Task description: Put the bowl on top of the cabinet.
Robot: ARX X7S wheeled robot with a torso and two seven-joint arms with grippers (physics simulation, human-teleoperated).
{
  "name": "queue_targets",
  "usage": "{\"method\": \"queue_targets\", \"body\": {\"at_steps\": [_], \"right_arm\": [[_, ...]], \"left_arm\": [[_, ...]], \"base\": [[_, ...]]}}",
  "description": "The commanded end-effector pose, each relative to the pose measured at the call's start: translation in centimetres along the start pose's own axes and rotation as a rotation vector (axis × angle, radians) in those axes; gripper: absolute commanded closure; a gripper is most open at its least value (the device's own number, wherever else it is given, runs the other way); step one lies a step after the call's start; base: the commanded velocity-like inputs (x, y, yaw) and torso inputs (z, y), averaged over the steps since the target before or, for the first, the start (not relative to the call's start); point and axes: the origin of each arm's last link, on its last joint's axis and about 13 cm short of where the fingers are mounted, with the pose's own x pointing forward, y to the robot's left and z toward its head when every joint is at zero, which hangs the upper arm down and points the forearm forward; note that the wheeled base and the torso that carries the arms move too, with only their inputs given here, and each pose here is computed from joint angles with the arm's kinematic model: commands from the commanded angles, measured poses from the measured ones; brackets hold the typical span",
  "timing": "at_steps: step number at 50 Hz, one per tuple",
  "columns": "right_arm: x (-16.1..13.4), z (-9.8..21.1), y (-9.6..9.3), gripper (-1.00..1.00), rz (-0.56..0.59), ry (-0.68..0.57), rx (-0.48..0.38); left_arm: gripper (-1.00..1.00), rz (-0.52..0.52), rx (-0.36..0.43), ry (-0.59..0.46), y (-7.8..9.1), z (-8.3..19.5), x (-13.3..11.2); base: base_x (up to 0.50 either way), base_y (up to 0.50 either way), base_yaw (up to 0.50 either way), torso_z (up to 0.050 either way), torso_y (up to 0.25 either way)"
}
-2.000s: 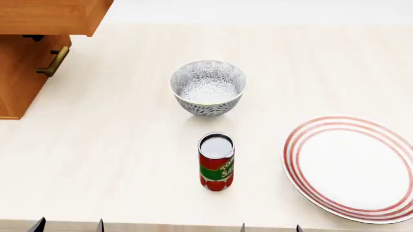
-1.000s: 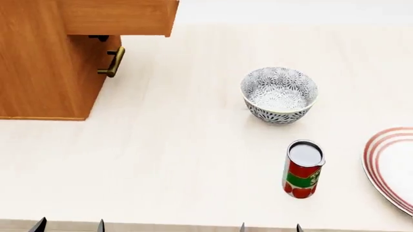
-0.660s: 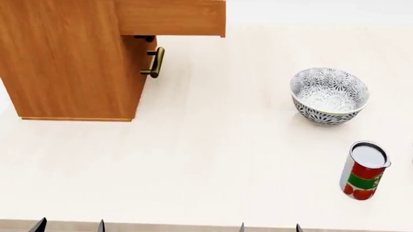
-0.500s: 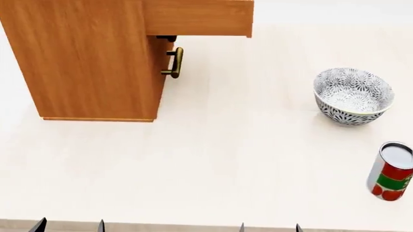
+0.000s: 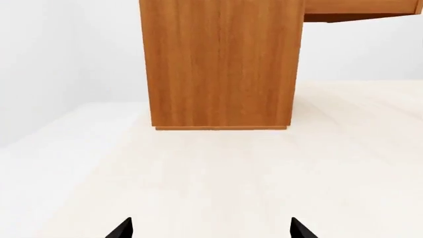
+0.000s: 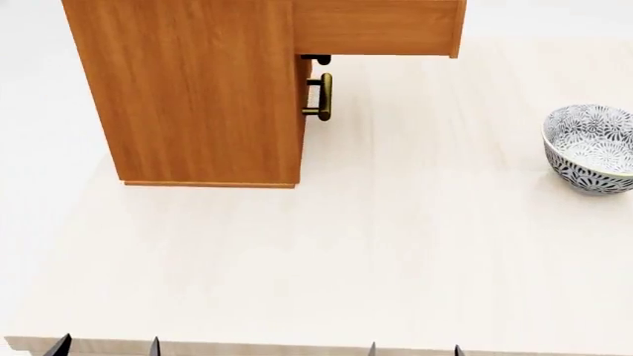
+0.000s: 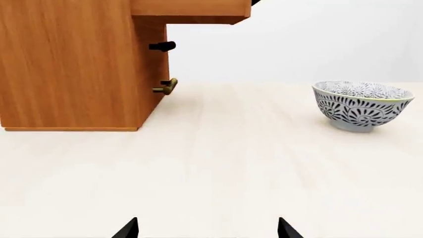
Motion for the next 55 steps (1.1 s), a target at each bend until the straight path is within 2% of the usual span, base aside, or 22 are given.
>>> {"method": "queue_targets", "body": {"at_steps": [1, 6, 7, 8, 9, 10, 11, 12, 14, 15, 17, 18, 23, 31, 32, 38, 55], "right_arm": [[0.0, 0.1, -0.1, -1.00, -0.006, 0.007, 0.006], [0.0, -0.1, 0.0, -1.00, -0.001, 0.018, -0.004], [0.0, -0.1, 0.0, -1.00, 0.009, 0.025, -0.027], [0.1, 0.3, 0.1, -1.00, 0.005, 0.027, 0.015], [0.2, 0.7, 0.0, -1.00, -0.001, 0.083, 0.034], [0.3, 1.5, 0.0, -1.00, 0.002, 0.087, 0.065], [0.2, 3.3, 0.0, -1.00, 0.008, 0.052, 0.049], [0.0, 5.7, -0.3, -1.00, -0.008, 0.041, 0.026], [-0.9, 10.3, -0.5, -1.00, 0.034, -0.008, 0.097], [-1.6, 13.1, -0.9, -1.00, 0.004, -0.065, 0.067], [-3.0, 16.0, -0.8, -1.00, 0.020, -0.149, 0.053], [-3.4, 16.8, -0.8, -1.00, 0.009, -0.177, 0.029], [-4.5, 16.7, -0.5, -1.00, 0.013, -0.199, 0.006], [-4.2, 15.7, 0.2, -1.00, 0.034, -0.184, -0.029], [-4.4, 15.2, 0.7, -1.00, 0.061, -0.177, -0.060], [-4.3, 14.8, 0.7, -1.00, 0.069, -0.176, -0.073], [-4.2, 14.7, 0.9, -1.00, 0.075, -0.172, -0.075]], "left_arm": [[-1.00, -0.002, 0.001, 0.000, -0.1, 0.0, 0.0], [-1.00, -0.009, 0.006, 0.008, -0.1, -0.1, 0.0], [-1.00, -0.010, 0.015, 0.015, -0.1, -0.1, 0.2], [-1.00, -0.021, 0.043, 0.067, -0.2, -0.2, 0.6], [-1.00, -0.014, -0.089, 0.118, -0.2, 0.5, 0.9], [-1.00, -0.033, -0.127, 0.121, -0.2, 1.3, 0.9], [-1.00, -0.071, -0.094, 0.059, -0.5, 3.5, 0.4], [-1.00, -0.067, -0.073, 0.046, -0.4, 5.7, -0.2], [-1.00, -0.097, -0.074, -0.096, -0.8, 10.6, -1.2], [-1.00, -0.066, -0.064, -0.142, -0.8, 13.2, -2.0], [-1.00, -0.054, -0.043, -0.150, -0.8, 15.1, -3.2], [-1.00, -0.067, -0.060, -0.175, -0.9, 15.8, -3.8], [-1.00, -0.082, -0.041, -0.219, -1.4, 16.5, -4.9], [-1.00, -0.073, -0.012, -0.222, -1.5, 15.6, -5.1], [-1.00, -0.064, -0.027, -0.202, -1.2, 15.3, -5.4], [-1.00, -0.071, -0.025, -0.194, -1.4, 15.1, -5.4], [-1.00, -0.062, -0.041, -0.183, -1.0, 14.8, -5.3]], "base": [[0.00, 0.00, 0.00, 0.000, 0.000], [0.00, 0.00, 0.00, 0.000, 0.000], [0.00, 0.00, 0.00, 0.000, 0.000], [0.00, 0.00, 0.00, 0.000, 0.000], [0.00, 0.00, 0.00, 0.000, 0.000], [0.00, 0.00, 0.00, 0.000, 0.000], [0.00, 0.00, 0.00, 0.000, 0.000], [0.00, 0.00, 0.00, 0.000, 0.000], [0.00, 0.00, 0.00, 0.000, 0.000], [0.00, 0.00, 0.00, 0.000, 0.000], [0.00, 0.00, 0.00, 0.000, 0.000], [0.00, 0.00, 0.00, 0.000, 0.000], [0.00, 0.00, 0.00, 0.000, 0.000], [0.02, 0.00, 0.00, 0.000, 0.000], [0.41, 0.00, 0.00, 0.000, 0.000], [0.45, 0.00, 0.00, 0.000, 0.000], [0.50, 0.00, 0.00, 0.000, 0.000]]}}
